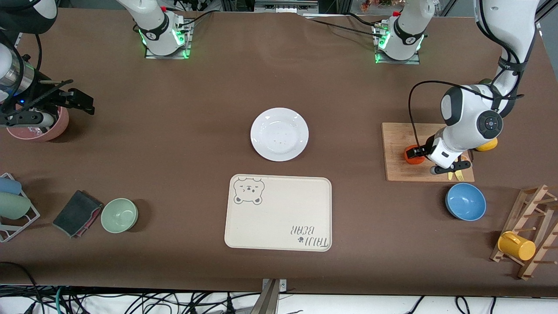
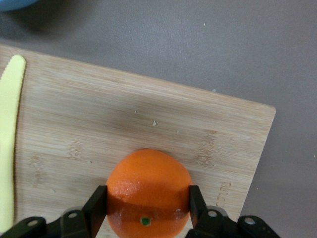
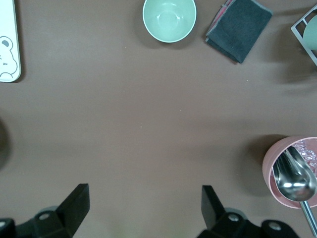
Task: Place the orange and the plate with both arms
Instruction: 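Carry the orange with the left gripper over the white plate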
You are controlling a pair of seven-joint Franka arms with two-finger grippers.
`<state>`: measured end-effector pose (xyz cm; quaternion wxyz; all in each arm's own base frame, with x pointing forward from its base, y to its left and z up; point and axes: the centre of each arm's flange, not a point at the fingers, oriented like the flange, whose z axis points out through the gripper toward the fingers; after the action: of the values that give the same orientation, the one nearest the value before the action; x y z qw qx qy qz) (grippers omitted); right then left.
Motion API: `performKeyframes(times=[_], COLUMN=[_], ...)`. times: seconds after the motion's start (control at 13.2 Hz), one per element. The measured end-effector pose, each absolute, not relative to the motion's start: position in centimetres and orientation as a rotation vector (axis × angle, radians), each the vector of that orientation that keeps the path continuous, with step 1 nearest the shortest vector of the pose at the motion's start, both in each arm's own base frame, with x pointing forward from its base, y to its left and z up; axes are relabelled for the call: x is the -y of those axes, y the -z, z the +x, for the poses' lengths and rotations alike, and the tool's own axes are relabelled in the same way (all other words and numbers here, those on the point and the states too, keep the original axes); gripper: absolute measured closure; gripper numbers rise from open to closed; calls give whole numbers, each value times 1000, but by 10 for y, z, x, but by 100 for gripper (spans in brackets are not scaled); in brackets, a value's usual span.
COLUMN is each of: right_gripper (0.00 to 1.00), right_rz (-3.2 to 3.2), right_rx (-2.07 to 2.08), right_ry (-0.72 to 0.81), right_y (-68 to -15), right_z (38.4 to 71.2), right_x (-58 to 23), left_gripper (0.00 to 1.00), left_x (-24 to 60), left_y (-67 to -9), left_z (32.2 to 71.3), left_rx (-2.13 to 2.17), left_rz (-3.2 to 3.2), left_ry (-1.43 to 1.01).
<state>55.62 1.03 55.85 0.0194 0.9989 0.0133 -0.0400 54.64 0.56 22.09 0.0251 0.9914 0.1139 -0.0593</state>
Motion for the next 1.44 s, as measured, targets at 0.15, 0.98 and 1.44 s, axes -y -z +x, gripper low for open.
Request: performKeyframes(times=[0.15, 0.98, 1.44], right_gripper=[0, 0, 0], right_rz=[3100, 3100, 3100], right_rx=[-41, -41, -41], right_ry=[124, 125, 125], right_y=[-558, -558, -558], right_z=[556, 556, 556], right_x=[-10, -10, -10], left_gripper=[30, 30, 30], left_x=[-6, 255, 393], left_y=[-222, -355, -345], left_z=[547, 516, 453], left_rx=[-352, -291, -398], left_rz=[3066, 2922, 2920], left_ry=[182, 129, 211])
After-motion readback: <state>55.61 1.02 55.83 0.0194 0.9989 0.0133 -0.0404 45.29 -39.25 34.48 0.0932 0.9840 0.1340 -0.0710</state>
